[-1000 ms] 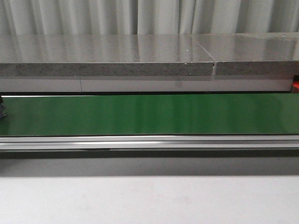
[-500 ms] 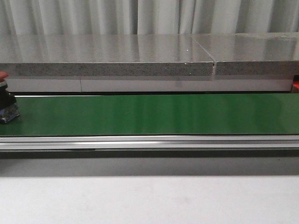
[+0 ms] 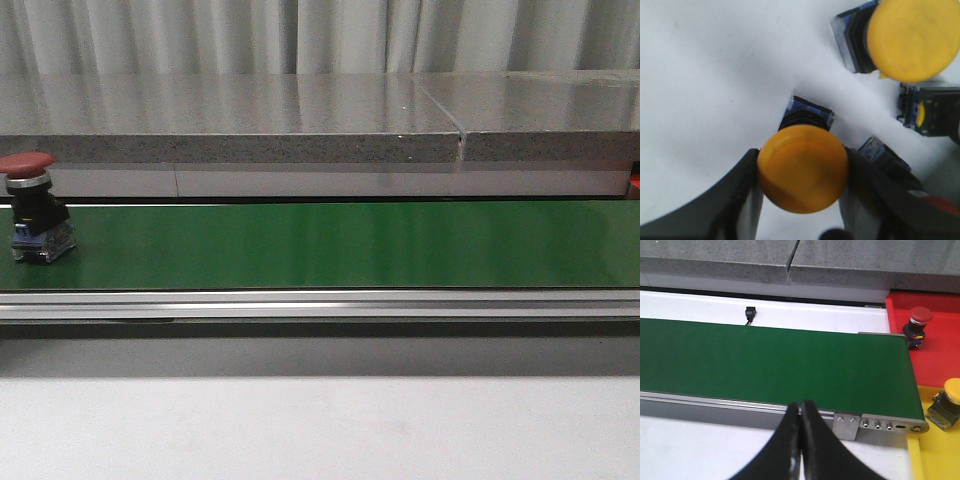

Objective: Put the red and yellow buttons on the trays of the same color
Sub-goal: 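Return the left gripper to the pile and grasp a yellow button, then place the yellow button on the belt and open the left gripper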

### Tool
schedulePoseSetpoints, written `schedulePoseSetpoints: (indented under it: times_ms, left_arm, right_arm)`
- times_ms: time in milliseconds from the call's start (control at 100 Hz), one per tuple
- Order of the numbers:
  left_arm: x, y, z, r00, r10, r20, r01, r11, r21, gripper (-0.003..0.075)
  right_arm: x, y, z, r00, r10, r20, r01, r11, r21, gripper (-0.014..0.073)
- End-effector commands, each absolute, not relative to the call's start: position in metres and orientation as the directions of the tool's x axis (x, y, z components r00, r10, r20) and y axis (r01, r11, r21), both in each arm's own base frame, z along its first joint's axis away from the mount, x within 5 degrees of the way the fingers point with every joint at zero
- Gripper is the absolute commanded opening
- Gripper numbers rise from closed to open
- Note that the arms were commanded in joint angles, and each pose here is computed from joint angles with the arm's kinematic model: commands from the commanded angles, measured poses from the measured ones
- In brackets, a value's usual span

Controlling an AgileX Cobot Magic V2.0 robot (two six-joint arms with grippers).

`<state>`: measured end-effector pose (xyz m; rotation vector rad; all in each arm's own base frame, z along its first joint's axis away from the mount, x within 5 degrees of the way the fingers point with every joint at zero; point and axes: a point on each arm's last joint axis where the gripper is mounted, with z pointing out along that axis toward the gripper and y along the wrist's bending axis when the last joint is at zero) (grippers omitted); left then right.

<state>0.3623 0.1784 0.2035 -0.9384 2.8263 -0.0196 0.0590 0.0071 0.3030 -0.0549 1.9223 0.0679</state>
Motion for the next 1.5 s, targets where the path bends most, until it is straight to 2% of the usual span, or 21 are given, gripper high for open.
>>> schedulePoseSetpoints:
  times_ms: [0, 300, 520, 700, 940, 1100, 1320, 1490]
  left_arm:
    - [0.355, 0.175, 0.251, -0.78, -0.567, -0.265, -0.567, 0.82, -0.086, 0.0114]
    - [0.31, 0.148, 0.32, -0.727, -0.47, -0.5, -0.478, 0.87, -0.122, 0.0114]
    - [0.291, 0.112, 0.354, -0.737, -0.372, -0.564, -0.367, 0.921, -0.128, 0.0114]
    - [0.296, 0.081, 0.351, -0.797, -0.283, -0.534, -0.262, 0.958, -0.118, 0.0114]
    - [0.299, 0.051, 0.321, -0.847, -0.216, -0.486, -0.181, 0.976, -0.119, 0.0114]
    - [0.297, 0.048, 0.304, -0.862, -0.204, -0.464, -0.175, 0.979, -0.106, 0.0114]
    - [0.298, 0.049, 0.301, -0.863, -0.197, -0.466, -0.174, 0.98, -0.092, 0.0117]
    - [0.307, 0.051, 0.286, -0.884, -0.2, -0.422, -0.177, 0.98, -0.092, 0.0118]
  right_arm:
    - [0.061, 0.007, 0.317, -0.261, -0.002, -0.965, -0.066, 0.998, 0.016, -0.0066]
    - [0.061, 0.007, 0.317, -0.261, -0.002, -0.965, -0.066, 0.998, 0.016, -0.0066]
    - [0.061, 0.007, 0.317, -0.261, -0.002, -0.965, -0.066, 0.998, 0.016, -0.0066]
    - [0.061, 0.007, 0.317, -0.261, -0.002, -0.965, -0.066, 0.998, 0.016, -0.0066]
    - [0.061, 0.007, 0.317, -0.261, -0.002, -0.965, -0.066, 0.998, 0.016, -0.0066]
    - [0.061, 0.007, 0.317, -0.261, -0.002, -0.965, -0.066, 0.998, 0.016, -0.0066]
    - [0.061, 0.007, 0.317, -0.261, -0.002, -0.965, -0.066, 0.998, 0.016, -0.0066]
    - [0.061, 0.007, 0.317, -0.261, -0.002, -0.965, -0.066, 0.998, 0.016, -0.0066]
